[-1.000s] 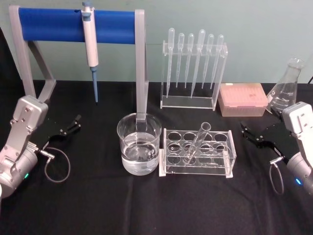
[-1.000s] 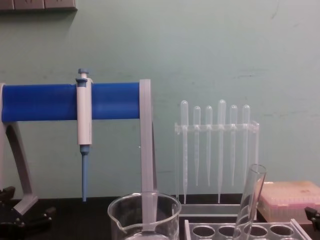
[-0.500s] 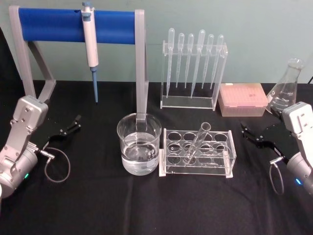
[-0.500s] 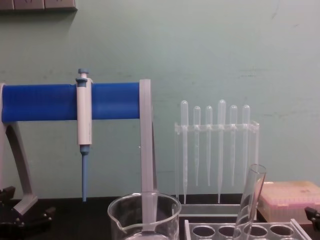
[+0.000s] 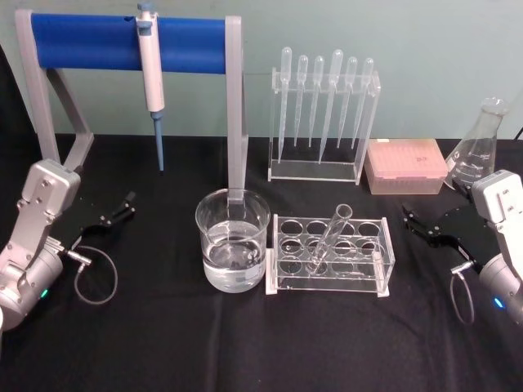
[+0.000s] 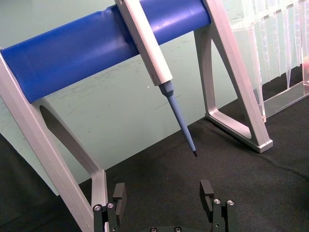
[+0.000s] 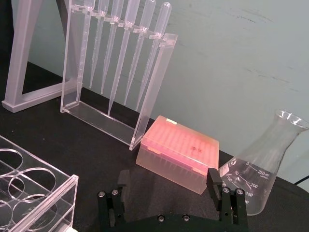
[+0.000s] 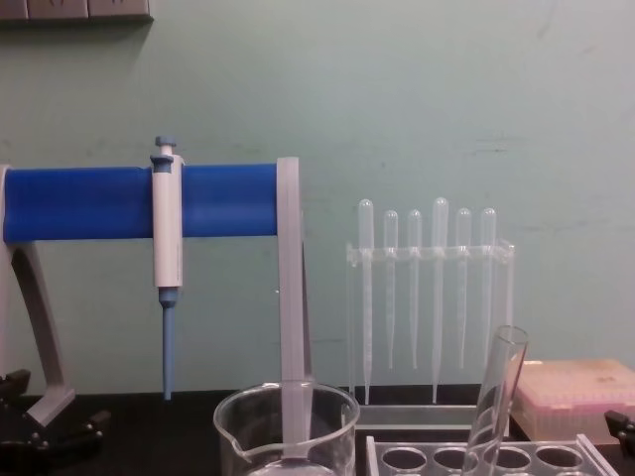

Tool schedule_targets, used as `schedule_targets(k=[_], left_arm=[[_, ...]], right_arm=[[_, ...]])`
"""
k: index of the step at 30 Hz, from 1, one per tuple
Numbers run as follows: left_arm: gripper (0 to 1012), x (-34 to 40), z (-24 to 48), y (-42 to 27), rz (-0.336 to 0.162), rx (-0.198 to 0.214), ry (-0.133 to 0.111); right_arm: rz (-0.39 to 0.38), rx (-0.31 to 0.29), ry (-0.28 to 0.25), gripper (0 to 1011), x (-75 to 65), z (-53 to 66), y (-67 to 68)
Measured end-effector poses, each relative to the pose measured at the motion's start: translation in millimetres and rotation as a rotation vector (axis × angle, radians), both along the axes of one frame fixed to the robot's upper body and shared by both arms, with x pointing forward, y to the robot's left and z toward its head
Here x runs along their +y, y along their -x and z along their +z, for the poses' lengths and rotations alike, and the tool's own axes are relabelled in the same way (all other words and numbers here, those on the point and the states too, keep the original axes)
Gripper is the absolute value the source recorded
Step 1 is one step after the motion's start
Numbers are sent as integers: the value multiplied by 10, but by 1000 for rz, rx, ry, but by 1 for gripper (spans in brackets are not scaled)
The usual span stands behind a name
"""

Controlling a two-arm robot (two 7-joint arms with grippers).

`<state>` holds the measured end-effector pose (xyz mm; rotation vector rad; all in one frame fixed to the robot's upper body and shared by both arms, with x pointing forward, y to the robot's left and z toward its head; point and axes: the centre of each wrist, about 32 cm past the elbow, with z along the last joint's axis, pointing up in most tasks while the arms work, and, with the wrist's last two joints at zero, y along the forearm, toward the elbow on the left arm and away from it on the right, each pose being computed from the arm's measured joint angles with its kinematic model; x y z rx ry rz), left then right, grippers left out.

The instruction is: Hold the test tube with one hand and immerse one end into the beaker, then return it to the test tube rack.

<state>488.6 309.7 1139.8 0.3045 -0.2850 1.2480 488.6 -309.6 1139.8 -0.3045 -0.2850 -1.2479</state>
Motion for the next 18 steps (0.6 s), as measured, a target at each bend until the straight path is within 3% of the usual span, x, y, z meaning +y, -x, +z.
schedule_targets(k=[18], left_arm=[[1000,0,0,0,0,0,0]], right_arm=[[8,-5,-11,1003,-3,24,9]])
